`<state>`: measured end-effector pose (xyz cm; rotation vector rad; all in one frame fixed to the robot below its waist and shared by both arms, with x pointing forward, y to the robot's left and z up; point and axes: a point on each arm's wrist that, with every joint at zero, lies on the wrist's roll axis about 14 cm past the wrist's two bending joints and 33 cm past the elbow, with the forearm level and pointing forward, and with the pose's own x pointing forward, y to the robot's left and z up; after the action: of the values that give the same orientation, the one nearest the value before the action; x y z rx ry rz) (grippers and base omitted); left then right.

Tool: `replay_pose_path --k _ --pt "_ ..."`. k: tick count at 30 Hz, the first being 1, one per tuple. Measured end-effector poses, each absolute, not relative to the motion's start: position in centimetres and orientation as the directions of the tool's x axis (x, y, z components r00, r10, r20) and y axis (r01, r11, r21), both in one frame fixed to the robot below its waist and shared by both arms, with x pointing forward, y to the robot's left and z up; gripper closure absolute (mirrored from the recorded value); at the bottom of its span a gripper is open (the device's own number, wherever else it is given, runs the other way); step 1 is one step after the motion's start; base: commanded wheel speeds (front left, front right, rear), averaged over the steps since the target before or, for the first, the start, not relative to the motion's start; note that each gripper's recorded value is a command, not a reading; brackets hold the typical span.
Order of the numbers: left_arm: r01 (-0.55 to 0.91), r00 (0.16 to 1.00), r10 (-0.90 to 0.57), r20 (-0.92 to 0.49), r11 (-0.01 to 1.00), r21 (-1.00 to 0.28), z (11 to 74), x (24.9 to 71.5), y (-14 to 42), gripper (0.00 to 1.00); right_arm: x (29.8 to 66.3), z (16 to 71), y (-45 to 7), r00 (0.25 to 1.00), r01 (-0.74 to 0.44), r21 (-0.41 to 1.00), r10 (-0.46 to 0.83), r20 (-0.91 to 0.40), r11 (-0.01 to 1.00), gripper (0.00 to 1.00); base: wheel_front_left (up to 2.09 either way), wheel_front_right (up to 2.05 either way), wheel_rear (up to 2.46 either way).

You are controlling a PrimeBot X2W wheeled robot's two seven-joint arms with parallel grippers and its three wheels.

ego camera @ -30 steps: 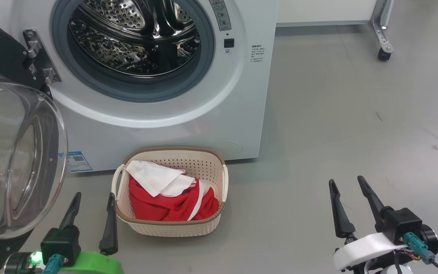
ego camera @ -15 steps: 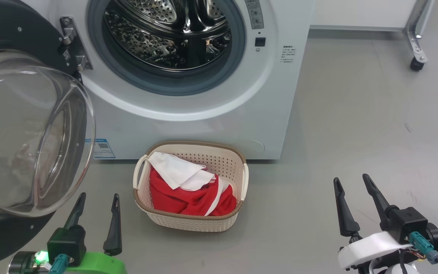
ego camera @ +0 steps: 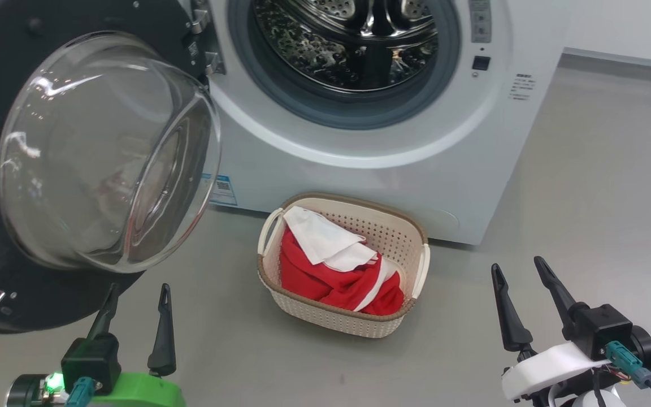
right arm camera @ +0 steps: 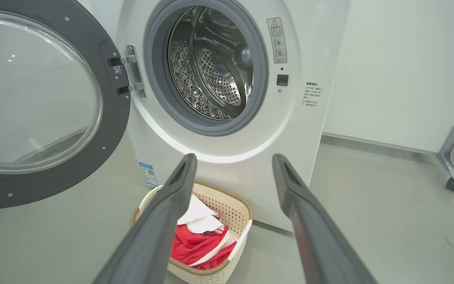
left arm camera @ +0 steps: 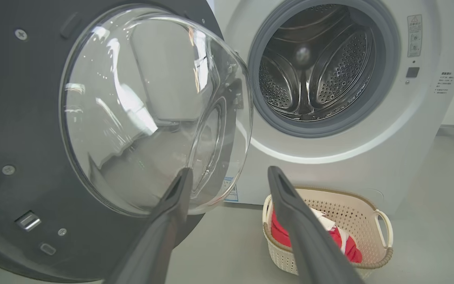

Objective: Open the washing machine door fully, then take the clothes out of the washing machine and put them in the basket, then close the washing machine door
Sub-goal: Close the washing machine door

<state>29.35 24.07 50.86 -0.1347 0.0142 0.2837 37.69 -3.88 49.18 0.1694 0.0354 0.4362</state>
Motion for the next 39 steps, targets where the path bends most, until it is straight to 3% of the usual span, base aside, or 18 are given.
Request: replay_pose_path --k 17,38,39 --pt "-0.547 0.836 0.547 -0.039 0.828 -0.122 50.3 21.8 30.6 0.00 36.7 49.7 6.4 0.720 -0.684 0.181 0.693 0.012 0.707 0.00 0.00 0.00 0.00" --pt "-0.571 0.819 0.574 -0.026 0.810 -0.135 50.5 20.8 31.0 0.00 36.3 49.4 7.2 0.699 -0.703 0.175 0.715 -0.008 0.689 0.00 0.00 0.00 0.00" --pt "-0.571 0.819 0.573 -0.026 0.810 -0.136 50.5 20.8 31.0 0.25 36.3 49.4 7.2 0.699 -0.703 0.174 0.715 -0.007 0.689 0.00 0.00 0.00 0.00"
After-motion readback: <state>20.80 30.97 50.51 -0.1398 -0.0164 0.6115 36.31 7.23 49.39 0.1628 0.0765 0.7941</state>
